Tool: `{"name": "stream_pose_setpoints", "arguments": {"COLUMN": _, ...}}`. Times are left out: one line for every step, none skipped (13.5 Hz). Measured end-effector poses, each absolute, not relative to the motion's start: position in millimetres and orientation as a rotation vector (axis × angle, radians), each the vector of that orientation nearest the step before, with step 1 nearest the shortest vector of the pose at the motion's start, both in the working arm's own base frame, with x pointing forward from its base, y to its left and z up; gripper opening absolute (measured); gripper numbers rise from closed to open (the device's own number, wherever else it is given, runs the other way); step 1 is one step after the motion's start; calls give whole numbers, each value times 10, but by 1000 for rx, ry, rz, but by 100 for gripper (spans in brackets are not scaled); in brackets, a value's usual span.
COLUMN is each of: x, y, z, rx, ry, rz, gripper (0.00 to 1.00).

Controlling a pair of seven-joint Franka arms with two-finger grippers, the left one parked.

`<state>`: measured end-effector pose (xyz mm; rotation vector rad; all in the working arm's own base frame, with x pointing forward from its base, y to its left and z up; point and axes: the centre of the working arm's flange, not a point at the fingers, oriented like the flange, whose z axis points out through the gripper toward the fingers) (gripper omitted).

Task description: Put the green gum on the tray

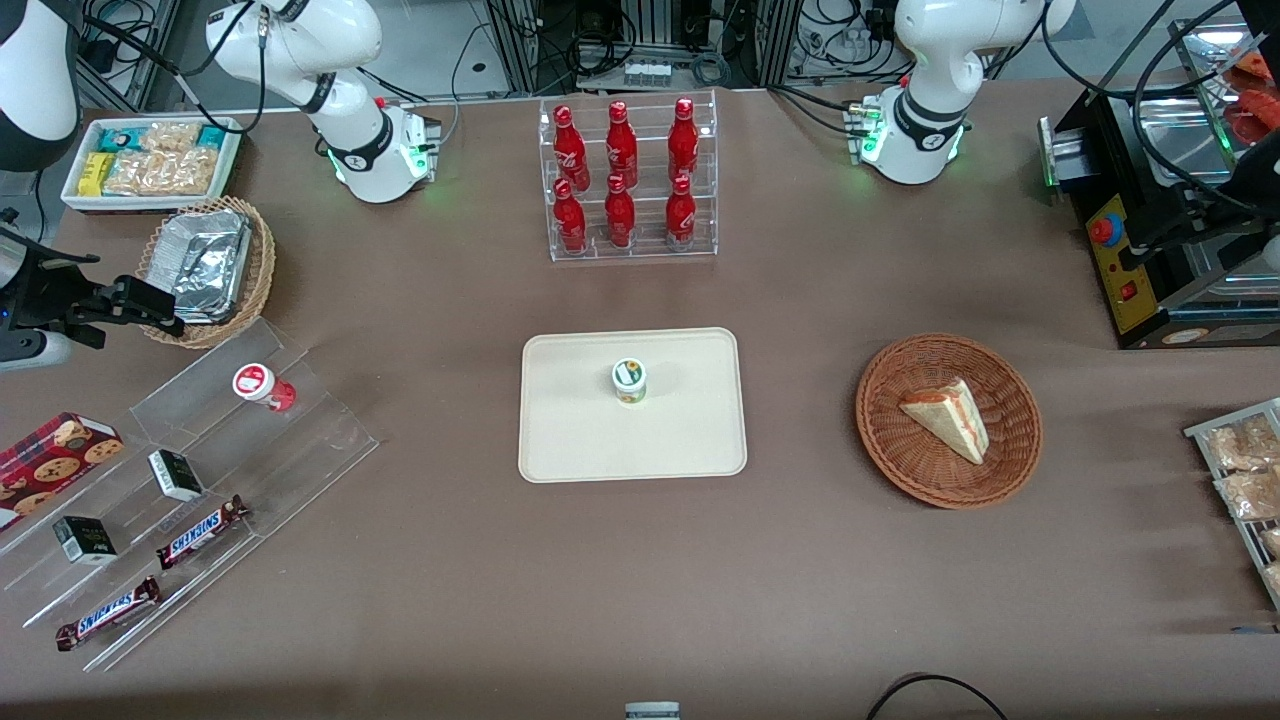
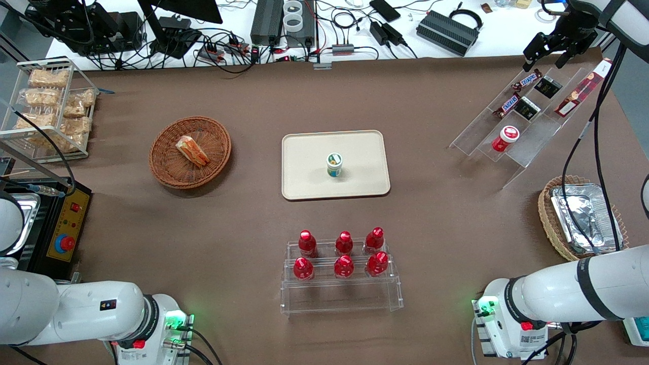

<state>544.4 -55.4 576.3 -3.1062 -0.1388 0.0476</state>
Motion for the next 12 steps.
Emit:
{"name": "stream_pose_setpoints", "arguments": {"x": 5452, "y": -543, "z": 5745, "rx": -3106, "ry": -141, "rz": 54, "gripper": 100}}
{"name": "stream_pose_setpoints", "arguments": {"x": 5465, "y": -515, "z": 5718, "rx": -3106, "ry": -149, "rz": 63, "gripper": 100}}
{"name": "stream_pose_setpoints", "arguments": {"x": 5477, "y": -491, "z": 5694, "rx": -3106, "ry": -155, "rz": 71, "gripper": 100}}
{"name": "stream_pose_setpoints", "arguments": {"x": 5483, "y": -484, "z": 5680, "rx": -3106, "ry": -156, "rz": 75, "gripper": 100}}
{"name": "stream_pose_setpoints", "arguments": {"x": 5485, "y": -494, "z": 5674, "rx": -3107, "ry": -153, "rz": 77, "gripper": 100}}
{"name": "stream_pose_setpoints", "arguments": {"x": 5485, "y": -499, "z": 5673, "rx": -3107, "ry": -151, "rz": 78, "gripper": 100}}
{"name": "stream_pose_setpoints", "arguments": {"x": 5485, "y": -498, "z": 5674, "rx": -3108, "ry": -151, "rz": 78, "gripper": 100}}
{"name": "stream_pose_setpoints", "arguments": {"x": 5484, "y": -501, "z": 5676, "rx": -3109, "ry": -149, "rz": 78, "gripper": 100}}
{"name": "stream_pose_setpoints", "arguments": {"x": 5483, "y": -514, "z": 5678, "rx": -3110, "ry": -145, "rz": 77, "gripper": 100}}
{"name": "stream_pose_setpoints", "arguments": {"x": 5481, "y": -544, "z": 5679, "rx": -3111, "ry": -137, "rz": 77, "gripper": 100}}
{"name": "stream_pose_setpoints", "arguments": {"x": 5481, "y": -569, "z": 5679, "rx": -3111, "ry": -130, "rz": 77, "gripper": 100}}
{"name": "stream_pose_setpoints", "arguments": {"x": 5485, "y": -577, "z": 5683, "rx": -3111, "ry": -128, "rz": 76, "gripper": 100}}
